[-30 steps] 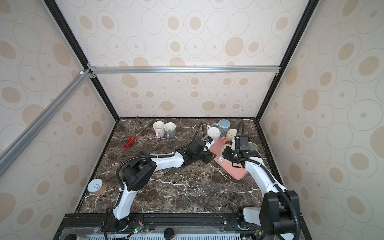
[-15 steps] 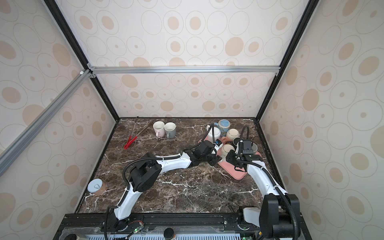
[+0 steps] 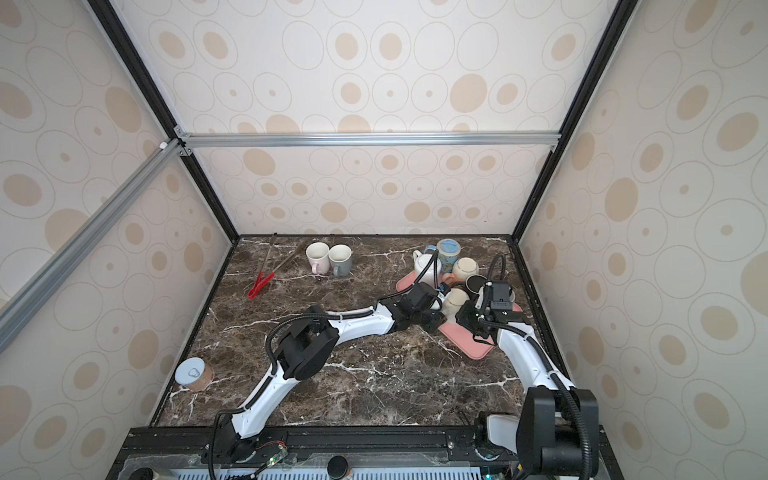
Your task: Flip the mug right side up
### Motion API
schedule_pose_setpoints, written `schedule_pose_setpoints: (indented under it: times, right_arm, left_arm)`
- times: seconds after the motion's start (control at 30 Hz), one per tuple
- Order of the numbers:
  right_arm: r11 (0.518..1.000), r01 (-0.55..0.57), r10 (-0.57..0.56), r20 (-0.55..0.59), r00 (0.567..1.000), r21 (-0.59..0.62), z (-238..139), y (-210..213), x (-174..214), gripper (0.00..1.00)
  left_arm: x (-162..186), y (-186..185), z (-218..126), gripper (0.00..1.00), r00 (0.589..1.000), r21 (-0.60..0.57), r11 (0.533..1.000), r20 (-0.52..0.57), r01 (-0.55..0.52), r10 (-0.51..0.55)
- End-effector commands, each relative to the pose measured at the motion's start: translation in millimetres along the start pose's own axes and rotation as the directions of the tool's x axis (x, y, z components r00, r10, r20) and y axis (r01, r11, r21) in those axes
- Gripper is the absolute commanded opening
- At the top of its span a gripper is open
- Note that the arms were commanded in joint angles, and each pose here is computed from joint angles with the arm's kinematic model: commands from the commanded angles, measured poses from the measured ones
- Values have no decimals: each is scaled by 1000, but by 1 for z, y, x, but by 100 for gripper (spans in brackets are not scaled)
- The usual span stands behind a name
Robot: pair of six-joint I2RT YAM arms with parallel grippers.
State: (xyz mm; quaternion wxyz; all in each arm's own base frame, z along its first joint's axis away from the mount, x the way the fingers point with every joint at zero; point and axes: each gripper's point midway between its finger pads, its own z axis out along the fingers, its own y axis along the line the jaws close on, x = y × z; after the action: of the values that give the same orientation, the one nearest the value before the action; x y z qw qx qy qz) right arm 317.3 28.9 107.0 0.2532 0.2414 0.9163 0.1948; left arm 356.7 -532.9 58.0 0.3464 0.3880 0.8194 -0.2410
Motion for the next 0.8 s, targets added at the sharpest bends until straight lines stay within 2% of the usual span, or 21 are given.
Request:
schedule_pose_setpoints:
  times: [0.0,0.27,0.47,0.67,0.77]
  right_arm:
    - [1000,-18,18,-20,1000,1,4,-3,5,33]
    - [1000,-18,18,-26,1000,-6,5,-3,6,33]
    - [1000,-20,19,-27,999,-6,4,-3,8,33]
    - [1000,-17,17,-30,999,-7,4,-3,8,33]
    - [1000,-17,17,-29,999,-7,5,-2,7,33]
  left_arm:
    - [-14,-3,-3,40,999,-20,999,13,-39,39]
    - [-21,-3,-11,42,999,-33,999,26,-37,38]
    - [-21,-2,-11,29,999,-35,999,28,-34,35]
    - [-27,-2,-15,36,999,-40,999,39,-32,34]
    - [-29,-2,-17,35,998,-42,998,43,-38,40]
